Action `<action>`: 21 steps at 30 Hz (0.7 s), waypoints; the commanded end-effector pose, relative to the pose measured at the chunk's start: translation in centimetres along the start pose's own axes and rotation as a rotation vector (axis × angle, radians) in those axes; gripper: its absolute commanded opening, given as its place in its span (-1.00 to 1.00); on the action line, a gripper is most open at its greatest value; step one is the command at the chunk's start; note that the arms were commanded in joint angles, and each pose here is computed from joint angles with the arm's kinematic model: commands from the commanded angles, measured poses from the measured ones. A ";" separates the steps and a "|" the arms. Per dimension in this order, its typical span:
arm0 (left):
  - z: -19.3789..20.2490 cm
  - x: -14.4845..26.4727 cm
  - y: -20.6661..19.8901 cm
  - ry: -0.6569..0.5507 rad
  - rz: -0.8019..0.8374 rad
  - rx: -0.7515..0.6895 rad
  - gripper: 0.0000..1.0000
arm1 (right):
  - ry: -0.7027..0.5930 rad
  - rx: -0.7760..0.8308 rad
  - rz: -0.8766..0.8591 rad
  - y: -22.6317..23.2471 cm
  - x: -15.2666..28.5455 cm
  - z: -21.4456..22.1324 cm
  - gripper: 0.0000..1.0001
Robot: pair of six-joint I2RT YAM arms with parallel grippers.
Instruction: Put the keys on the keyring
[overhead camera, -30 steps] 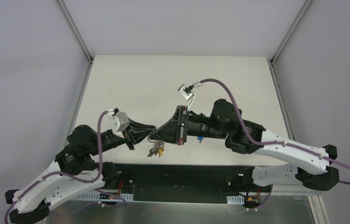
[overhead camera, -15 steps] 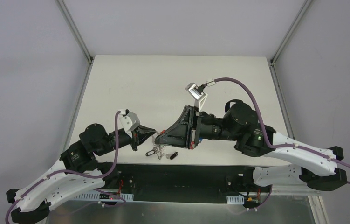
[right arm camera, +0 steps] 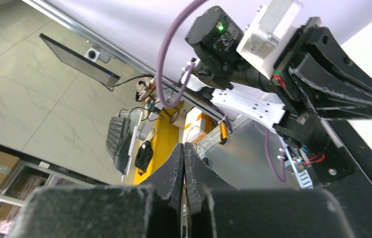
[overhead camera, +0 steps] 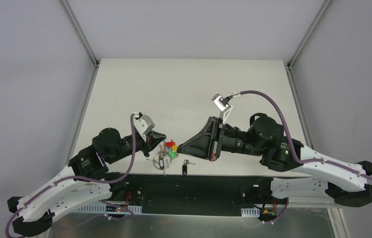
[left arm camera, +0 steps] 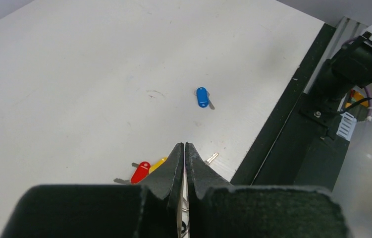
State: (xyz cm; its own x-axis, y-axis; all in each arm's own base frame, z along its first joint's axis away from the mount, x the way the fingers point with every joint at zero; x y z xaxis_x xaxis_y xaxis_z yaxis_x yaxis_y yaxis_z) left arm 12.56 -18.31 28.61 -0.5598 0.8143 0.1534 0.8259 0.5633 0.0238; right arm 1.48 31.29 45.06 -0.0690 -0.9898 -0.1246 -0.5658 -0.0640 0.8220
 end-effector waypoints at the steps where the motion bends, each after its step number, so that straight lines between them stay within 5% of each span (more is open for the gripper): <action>1: -0.5 -0.2 1.5 0.022 -0.120 0.053 -1.00 | -0.051 0.046 0.115 -2.2 1.5 -0.2 -1.00; 3: 0.1 -0.2 2.1 0.048 -0.165 0.073 -0.92 | -0.038 0.060 0.191 -3.9 1.9 0.3 -1.00; 7: 1.6 -0.4 3.1 0.111 -0.264 0.126 -0.62 | -0.015 0.092 0.399 -8.6 2.8 1.5 -0.53; 14: 5.1 -0.6 3.4 0.246 -0.350 0.241 -0.28 | -0.001 0.121 0.690 -16.3 5.1 3.6 -0.07; 21: 8.9 -0.8 3.6 0.327 -0.458 0.374 0.03 | 0.068 0.135 0.874 -23.3 6.0 6.5 0.21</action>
State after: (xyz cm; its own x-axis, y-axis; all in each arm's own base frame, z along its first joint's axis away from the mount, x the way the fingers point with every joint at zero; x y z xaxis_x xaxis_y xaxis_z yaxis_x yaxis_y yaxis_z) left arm 15.27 -16.45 21.83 -0.7282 0.5182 0.4486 0.5256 0.8423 -0.1197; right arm 7.48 27.90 24.13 -0.4219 -0.7526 0.5055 -0.4500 0.6579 0.6039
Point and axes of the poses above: each gripper's point midway between its finger pads, its own x axis back along the fingers, its own y axis along the line the jaws close on, z = x × y, the point moved 3 cm from there along x, back along the fingers, and after that the axes turned 4 degrees about -x, right-handed, at the moved point
